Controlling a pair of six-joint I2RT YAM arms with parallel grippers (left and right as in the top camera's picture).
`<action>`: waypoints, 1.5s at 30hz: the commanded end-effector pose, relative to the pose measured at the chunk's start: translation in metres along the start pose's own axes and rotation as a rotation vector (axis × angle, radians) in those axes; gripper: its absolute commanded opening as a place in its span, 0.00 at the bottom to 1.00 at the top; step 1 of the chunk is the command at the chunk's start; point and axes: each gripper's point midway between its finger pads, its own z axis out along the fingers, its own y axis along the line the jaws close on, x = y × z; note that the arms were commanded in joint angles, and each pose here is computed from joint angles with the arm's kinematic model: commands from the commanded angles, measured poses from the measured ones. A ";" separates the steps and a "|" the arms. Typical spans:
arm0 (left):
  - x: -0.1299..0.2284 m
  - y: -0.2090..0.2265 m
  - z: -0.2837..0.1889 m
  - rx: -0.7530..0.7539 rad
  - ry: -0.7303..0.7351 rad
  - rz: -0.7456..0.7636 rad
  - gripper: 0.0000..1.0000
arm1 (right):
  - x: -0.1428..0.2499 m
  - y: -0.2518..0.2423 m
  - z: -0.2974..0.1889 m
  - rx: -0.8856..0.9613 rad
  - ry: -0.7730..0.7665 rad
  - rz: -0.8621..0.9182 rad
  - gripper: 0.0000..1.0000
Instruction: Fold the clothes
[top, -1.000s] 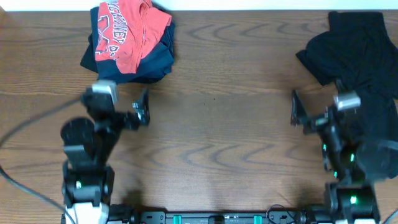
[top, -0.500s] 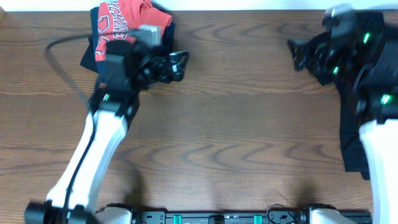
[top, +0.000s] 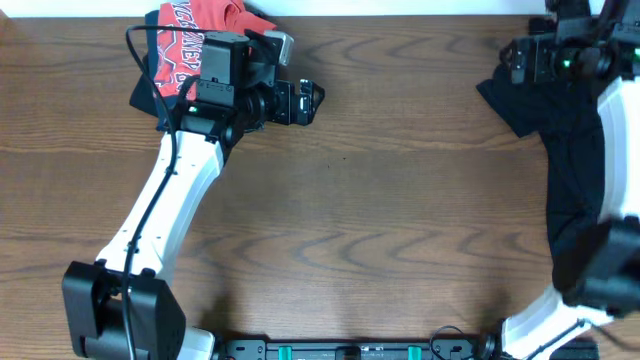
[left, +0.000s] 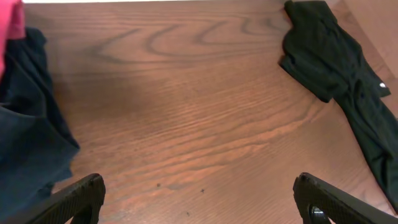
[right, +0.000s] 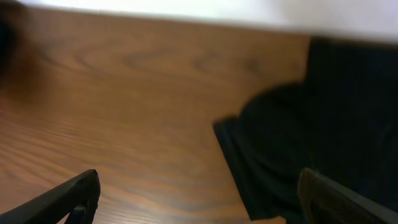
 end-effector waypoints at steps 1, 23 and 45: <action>-0.004 -0.010 -0.002 0.041 -0.003 -0.044 0.98 | 0.013 -0.013 0.020 -0.063 0.029 0.031 0.99; 0.067 0.054 0.035 -0.221 0.241 -0.166 0.94 | 0.141 -0.050 0.103 0.243 0.503 0.193 0.76; 0.070 0.058 0.034 -0.247 0.248 -0.166 0.93 | 0.184 -0.075 0.128 0.491 0.432 0.447 0.58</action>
